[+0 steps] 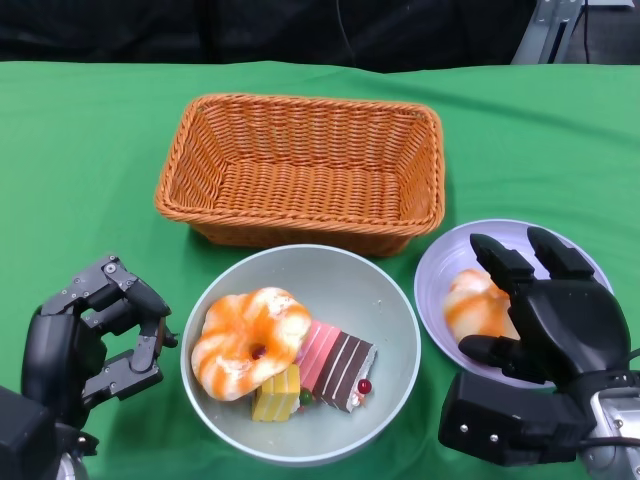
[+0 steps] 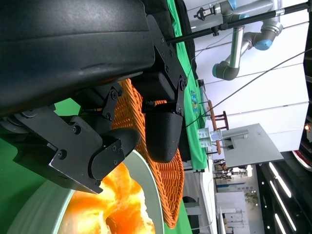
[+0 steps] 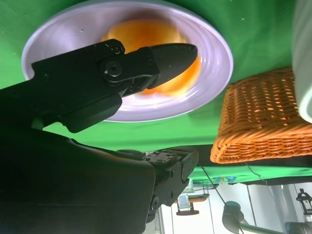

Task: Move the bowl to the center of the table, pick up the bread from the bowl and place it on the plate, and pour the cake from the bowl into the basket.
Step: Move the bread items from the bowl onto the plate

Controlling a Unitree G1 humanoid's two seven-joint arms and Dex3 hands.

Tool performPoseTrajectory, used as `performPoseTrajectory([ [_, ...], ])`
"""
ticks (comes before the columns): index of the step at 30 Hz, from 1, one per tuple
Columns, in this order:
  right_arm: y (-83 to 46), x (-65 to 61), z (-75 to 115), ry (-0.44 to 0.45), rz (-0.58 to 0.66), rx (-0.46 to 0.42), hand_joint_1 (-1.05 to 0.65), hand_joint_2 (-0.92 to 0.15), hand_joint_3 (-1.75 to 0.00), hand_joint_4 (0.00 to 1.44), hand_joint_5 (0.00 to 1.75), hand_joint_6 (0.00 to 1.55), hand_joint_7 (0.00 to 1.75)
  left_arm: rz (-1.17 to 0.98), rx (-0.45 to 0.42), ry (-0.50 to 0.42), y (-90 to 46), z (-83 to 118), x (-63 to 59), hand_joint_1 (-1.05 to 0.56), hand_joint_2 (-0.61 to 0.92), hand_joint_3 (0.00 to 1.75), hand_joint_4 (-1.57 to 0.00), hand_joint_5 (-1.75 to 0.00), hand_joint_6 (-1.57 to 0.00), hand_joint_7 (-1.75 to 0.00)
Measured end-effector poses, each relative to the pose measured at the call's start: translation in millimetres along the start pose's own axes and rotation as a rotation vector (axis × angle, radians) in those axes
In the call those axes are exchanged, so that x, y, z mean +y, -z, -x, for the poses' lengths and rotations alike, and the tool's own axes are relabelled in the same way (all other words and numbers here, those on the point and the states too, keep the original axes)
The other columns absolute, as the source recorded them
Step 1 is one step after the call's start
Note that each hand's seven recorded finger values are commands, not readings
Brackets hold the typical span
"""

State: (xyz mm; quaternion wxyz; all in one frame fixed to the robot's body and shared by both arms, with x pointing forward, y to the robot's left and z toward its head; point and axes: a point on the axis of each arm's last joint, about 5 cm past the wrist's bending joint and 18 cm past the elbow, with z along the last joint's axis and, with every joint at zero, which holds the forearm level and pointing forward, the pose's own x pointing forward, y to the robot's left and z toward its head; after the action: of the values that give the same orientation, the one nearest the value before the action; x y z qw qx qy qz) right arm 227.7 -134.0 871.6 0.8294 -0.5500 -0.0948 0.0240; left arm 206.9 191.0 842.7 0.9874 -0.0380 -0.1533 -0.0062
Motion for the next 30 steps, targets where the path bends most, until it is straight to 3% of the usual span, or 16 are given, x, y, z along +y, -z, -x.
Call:
performPoseTrajectory([
  [8,-12.9,-15.6,8.2,0.082,-0.063,-0.074,-0.97,-0.92,-0.23,0.00,0.00,0.12,0.01,0.001,-0.002,0.007,-0.1,-0.3,0.0,0.02,0.52,1.17,-0.81,-1.65,-0.77,-1.51],
  [10,-19.5,-22.0,11.5,0.117,-0.090,-0.133,-0.97,-0.92,-0.22,0.00,0.00,0.12,0.01,0.002,-0.003,0.007,-0.2,-0.5,0.0,0.02,0.53,1.17,-0.81,-1.65,-0.78,-1.50],
  [12,-25.1,-29.2,15.9,0.149,-0.097,-0.190,-0.96,-0.92,-0.22,0.09,0.05,0.16,0.02,0.003,-0.004,0.007,-0.2,-0.8,-0.3,0.00,0.53,1.15,-0.80,-1.65,-0.77,-1.50],
  [17,-48.0,-47.5,25.7,0.229,-0.115,-0.425,-0.91,-0.92,-0.16,0.26,0.12,0.27,0.05,0.000,-0.003,0.009,-0.2,-1.2,-0.6,0.00,0.54,1.12,-0.80,-1.63,-0.77,-1.49],
  [21,-66.1,-53.4,32.4,0.215,-0.113,-0.571,-0.89,-0.92,-0.13,0.38,0.16,0.36,0.05,0.000,0.005,0.010,1.0,-0.7,-1.1,0.00,0.54,1.12,-0.80,-1.62,-0.78,-1.49],
  [26,-81.0,-48.5,33.3,0.149,-0.070,-0.672,-0.89,-0.92,-0.12,0.42,0.16,0.40,0.04,-0.003,0.008,-0.001,1.2,-0.8,-2.3,-0.01,0.55,1.12,-0.81,-1.59,-0.78,-1.47],
  [27,-84.1,-47.0,32.0,0.141,-0.069,-0.696,-0.88,-0.92,-0.10,0.41,0.14,0.40,0.03,-0.004,0.010,-0.001,0.9,-1.1,-2.7,-0.03,0.56,1.08,-0.82,-1.59,-0.79,-1.45],
  [28,-86.6,-44.9,30.4,0.130,-0.065,-0.721,-0.88,-0.92,-0.09,0.40,0.14,0.40,0.03,-0.001,0.010,-0.002,0.3,-1.9,-3.7,-0.07,0.62,0.93,-0.83,-1.59,-0.80,-1.40],
  [30,-90.0,-38.6,26.9,0.098,-0.060,-0.758,-0.87,-0.88,-0.04,0.39,0.12,0.41,0.02,0.005,0.020,0.002,-0.8,-3.6,-4.9,-0.31,0.85,0.32,-0.76,-1.71,-0.76,-1.43],
])
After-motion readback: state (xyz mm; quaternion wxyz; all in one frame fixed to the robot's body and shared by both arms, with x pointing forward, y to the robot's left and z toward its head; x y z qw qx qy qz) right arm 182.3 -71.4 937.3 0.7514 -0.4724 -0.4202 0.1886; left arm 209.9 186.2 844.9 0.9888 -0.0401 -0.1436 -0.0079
